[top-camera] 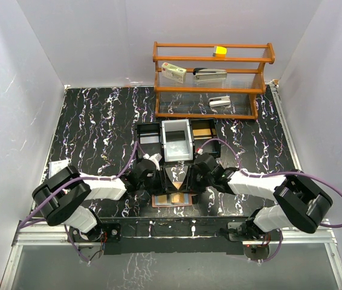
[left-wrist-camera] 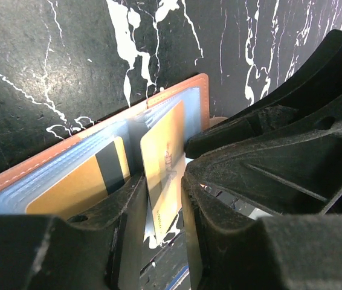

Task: Take the credit cards out of the card holder

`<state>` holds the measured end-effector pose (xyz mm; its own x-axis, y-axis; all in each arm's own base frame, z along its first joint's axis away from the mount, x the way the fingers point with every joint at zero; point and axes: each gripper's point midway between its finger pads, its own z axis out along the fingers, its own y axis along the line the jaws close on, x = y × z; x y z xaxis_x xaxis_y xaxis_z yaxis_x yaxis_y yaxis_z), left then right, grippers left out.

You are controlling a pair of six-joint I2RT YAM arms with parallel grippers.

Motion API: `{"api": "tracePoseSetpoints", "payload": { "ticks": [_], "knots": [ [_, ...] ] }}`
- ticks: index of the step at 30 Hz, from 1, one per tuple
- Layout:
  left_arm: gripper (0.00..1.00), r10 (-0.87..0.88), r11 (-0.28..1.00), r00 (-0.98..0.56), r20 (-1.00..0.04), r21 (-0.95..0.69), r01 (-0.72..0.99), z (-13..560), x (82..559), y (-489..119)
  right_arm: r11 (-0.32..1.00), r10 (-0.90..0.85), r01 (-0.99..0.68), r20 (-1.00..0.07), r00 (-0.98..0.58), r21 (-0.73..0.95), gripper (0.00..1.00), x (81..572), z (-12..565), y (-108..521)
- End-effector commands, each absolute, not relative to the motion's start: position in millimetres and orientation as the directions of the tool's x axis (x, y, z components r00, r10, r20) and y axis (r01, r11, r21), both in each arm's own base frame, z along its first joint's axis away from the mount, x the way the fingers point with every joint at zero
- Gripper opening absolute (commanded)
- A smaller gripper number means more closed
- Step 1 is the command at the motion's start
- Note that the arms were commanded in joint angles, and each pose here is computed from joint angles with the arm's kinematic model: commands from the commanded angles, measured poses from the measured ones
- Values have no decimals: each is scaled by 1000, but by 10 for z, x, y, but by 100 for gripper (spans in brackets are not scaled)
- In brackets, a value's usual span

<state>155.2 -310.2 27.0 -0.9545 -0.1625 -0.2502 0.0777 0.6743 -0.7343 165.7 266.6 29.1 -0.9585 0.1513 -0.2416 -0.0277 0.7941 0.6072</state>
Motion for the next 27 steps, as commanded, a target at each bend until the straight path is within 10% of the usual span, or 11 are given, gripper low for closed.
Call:
{"api": "tracePoseSetpoints", "payload": {
  "ticks": [1, 16, 27],
  "knots": [
    [27, -163, 625, -962, -217, -777, 70, 322, 1478, -3182, 834, 168, 43, -178, -970, 550, 27, 1472, -66, 2445],
    [44, -161, 677, -945, -284, -728, 103, 426, 1539, -3070, 857, 195, 76, -184, -963, 509, 26, 1520, -113, 2316],
    [22, -157, 688, -947, -280, -719, 98, 405, 1519, -3030, 862, 200, 82, -187, -962, 500, 26, 1531, -113, 2296]
  ]
}}
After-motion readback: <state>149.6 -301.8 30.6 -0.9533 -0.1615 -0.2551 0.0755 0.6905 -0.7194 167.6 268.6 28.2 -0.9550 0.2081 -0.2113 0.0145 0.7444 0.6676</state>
